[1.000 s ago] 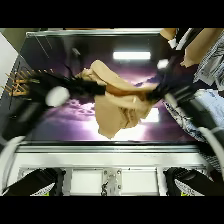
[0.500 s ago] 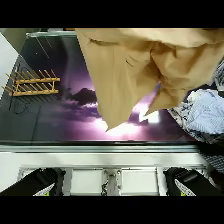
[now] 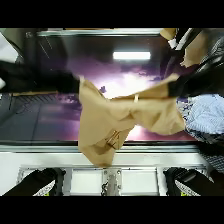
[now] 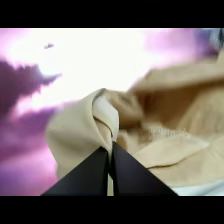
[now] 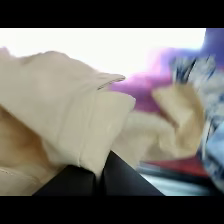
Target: Fold the clothes and pants, and hang the long-sleeved shirts on hangers.
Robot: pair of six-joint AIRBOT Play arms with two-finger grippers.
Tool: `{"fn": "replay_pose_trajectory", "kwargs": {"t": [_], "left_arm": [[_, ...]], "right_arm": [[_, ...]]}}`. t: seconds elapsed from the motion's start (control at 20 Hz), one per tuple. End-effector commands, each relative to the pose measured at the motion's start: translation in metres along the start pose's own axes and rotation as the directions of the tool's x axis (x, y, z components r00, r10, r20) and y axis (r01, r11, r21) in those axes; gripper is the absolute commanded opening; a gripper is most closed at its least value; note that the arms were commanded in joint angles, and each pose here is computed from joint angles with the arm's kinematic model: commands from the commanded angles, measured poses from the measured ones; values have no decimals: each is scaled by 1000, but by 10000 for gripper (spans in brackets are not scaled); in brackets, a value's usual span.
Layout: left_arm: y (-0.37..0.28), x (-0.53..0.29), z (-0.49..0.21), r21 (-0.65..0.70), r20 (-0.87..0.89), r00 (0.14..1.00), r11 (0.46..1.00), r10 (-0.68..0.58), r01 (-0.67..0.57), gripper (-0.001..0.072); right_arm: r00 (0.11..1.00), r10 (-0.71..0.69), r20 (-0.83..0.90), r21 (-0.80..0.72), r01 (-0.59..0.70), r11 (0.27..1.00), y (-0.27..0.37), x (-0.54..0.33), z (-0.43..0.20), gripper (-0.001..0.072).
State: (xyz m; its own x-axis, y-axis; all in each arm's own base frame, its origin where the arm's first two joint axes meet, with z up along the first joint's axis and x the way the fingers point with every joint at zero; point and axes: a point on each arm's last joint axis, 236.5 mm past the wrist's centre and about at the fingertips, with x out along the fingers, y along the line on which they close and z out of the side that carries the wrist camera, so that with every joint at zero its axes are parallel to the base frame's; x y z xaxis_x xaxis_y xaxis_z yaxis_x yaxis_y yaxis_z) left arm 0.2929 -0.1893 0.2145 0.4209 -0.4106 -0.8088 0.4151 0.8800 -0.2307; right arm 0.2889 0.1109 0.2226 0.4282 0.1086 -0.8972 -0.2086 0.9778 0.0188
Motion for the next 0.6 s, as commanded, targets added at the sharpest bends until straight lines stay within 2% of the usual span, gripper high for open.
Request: {"fn": "replay_pose_trajectory", "kwargs": {"t": [0.0, 0.15, 0.3, 0.55], "left_arm": [[-6, 55, -106, -101, -321, 937, 989, -135, 108, 12], [7, 99, -125, -158, -314, 941, 984, -128, 82, 12], [10, 111, -154, -180, -410, 902, 981, -138, 68, 12], [-10, 108, -154, -151, -363, 914, 979, -181, 134, 15]], "right_arm": [[961, -10, -277, -32, 1, 999, 11, 51, -60, 11], [973, -6, -231, 23, 12, 1000, 16, 90, -46, 11], [964, -10, -267, 55, 26, 998, 20, 103, -54, 11], [963, -7, -269, 38, 18, 999, 27, 104, -57, 11]]}}
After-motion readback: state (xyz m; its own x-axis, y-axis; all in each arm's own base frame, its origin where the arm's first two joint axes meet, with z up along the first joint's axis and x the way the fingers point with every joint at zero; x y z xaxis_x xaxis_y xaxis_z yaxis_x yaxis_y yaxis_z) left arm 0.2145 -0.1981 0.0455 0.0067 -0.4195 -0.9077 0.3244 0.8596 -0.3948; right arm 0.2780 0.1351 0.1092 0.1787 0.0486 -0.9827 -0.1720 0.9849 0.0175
